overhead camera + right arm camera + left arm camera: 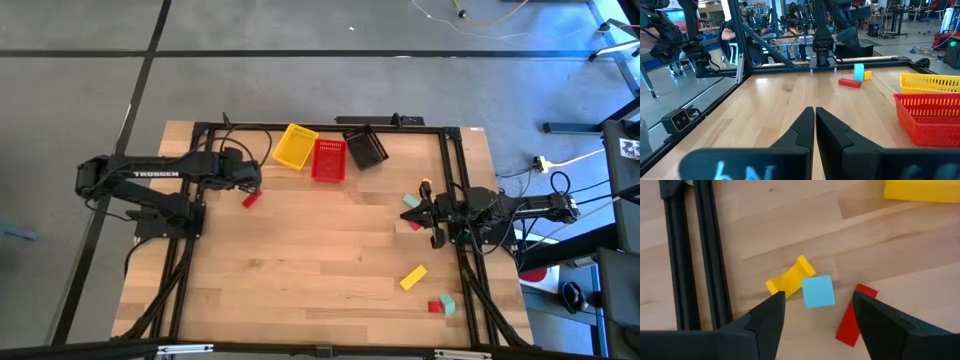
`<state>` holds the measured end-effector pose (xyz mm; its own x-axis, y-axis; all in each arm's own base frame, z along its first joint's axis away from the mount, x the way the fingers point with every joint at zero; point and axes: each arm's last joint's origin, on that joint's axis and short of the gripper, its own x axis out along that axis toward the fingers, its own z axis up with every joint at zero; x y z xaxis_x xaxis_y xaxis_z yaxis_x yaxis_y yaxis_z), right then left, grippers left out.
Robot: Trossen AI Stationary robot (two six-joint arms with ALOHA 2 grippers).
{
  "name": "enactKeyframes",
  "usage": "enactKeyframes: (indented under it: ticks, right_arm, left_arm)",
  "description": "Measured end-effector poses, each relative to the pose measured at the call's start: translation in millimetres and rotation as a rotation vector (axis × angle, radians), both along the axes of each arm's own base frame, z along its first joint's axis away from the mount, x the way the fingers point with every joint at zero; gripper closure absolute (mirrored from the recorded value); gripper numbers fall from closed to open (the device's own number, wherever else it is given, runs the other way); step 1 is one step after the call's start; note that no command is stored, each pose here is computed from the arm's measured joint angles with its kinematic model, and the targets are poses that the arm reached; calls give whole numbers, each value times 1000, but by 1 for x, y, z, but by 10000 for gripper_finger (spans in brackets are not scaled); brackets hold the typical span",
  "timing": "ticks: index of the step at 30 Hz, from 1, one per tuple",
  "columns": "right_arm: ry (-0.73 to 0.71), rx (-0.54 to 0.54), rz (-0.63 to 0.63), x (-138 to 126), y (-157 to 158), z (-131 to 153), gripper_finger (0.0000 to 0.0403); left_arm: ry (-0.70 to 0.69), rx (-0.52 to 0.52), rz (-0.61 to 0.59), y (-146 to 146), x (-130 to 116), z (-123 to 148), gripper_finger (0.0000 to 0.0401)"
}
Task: Sort & place blocks by color
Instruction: Put the top left blue block into the black bin
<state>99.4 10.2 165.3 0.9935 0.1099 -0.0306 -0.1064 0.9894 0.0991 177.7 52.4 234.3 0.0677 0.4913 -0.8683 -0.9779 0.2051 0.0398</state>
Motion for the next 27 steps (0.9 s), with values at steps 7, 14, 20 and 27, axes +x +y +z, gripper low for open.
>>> enactKeyframes:
  ticks: [7,14,20,27]
  right_arm:
    - [0,0,0,0,0,0,382]
    - [0,2,0,0,0,0,382]
    - [0,2,0,0,0,0,382]
    - [0,0,0,0,0,0,382]
  left_arm:
    - [-5,-19,-17,-3,2,-1,170]
    - [14,3,24,2,5,-10,169]
    - [1,-69,113,2,-3,-38,170]
    - [-49,-43,139,4,-4,-52,170]
